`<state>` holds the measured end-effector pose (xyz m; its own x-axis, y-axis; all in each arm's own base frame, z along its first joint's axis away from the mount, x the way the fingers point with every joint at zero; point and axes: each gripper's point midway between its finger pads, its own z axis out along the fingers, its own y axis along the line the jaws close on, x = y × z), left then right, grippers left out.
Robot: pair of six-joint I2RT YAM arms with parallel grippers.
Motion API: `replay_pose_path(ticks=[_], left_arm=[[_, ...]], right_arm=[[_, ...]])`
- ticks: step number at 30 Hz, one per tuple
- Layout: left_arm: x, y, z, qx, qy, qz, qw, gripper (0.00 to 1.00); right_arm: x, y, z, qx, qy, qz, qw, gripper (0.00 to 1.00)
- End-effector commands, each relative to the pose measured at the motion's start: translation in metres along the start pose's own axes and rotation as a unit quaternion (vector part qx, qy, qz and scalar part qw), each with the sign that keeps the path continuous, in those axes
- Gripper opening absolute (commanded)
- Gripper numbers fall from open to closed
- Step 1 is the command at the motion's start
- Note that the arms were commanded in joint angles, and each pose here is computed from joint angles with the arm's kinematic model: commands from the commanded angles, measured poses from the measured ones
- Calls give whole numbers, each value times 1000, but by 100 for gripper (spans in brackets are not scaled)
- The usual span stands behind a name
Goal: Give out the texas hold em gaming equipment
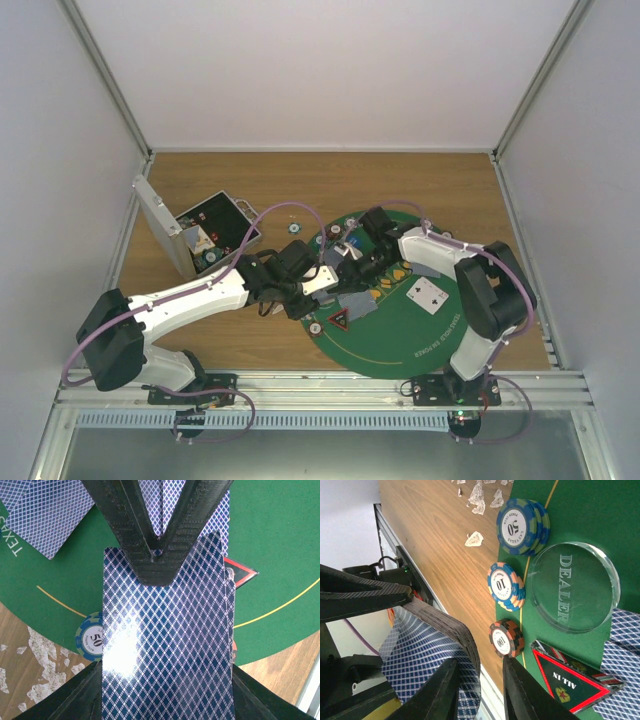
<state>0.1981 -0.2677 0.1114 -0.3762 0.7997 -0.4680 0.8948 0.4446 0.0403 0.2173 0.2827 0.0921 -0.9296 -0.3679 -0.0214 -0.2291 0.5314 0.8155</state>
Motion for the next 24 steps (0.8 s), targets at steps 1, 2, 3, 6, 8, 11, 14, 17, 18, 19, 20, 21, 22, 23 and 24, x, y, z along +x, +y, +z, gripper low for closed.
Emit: replay_pose_path(ticks=[1, 2, 3, 6, 8, 11, 14, 17, 18, 19, 20, 21, 22, 23, 24], left_arm=[[-12, 0, -6, -5, -30, 8, 999, 58], [-12, 0, -6, -5, -30, 9, 999, 58], [-12, 0, -6, -5, -30, 9, 999, 58], [-12, 0, -6, -5, -31, 9, 999, 58], [-12, 0, -6, -5, -31, 9, 999, 58], [-12, 0, -6, -5, -31, 9, 999, 58], [-12, 0, -6, -5, -30, 9, 1000, 58], [-12, 0, -6, -5, -31, 9, 999, 58], [-13, 1, -7, -6, -31, 9, 999, 58], [-12, 1, -7, -6, -31, 9, 999, 58], [-12, 1, -7, -6, -30, 9, 999, 58], [-12, 1, -6, -6, -30, 9, 999, 58], [-12, 1, -6, -6, -30, 9, 999, 58], [-11, 0, -6, -6, -29, 9, 1000, 58], [-12, 1, -7, -7, -30, 9, 999, 58]], right_arm=[[2, 7, -8, 0, -8, -6, 1000, 23], [2, 8, -9, 0, -10, -7, 1000, 21], [2, 9, -9, 0, -11, -8, 1000, 19], [4, 10, -11, 1, -13, -7, 1000, 12], [5, 10, -12, 2, -14, -7, 1000, 7], [6, 10, -13, 5, -16, -6, 1000, 2], [6, 7, -17, 16, -21, -5, 1000, 1], [5, 3, -23, 25, -31, -5, 999, 1], [5, 3, -26, 26, -36, -6, 999, 0], [4, 1, -29, 29, -40, -4, 999, 1], [4, -1, -33, 32, -44, -1, 998, 1], [4, -5, -36, 38, -47, 2, 998, 1], [4, -9, -40, 44, -52, 7, 998, 1], [5, -13, -44, 49, -54, 11, 997, 0], [6, -17, -47, 54, -57, 16, 997, 0]])
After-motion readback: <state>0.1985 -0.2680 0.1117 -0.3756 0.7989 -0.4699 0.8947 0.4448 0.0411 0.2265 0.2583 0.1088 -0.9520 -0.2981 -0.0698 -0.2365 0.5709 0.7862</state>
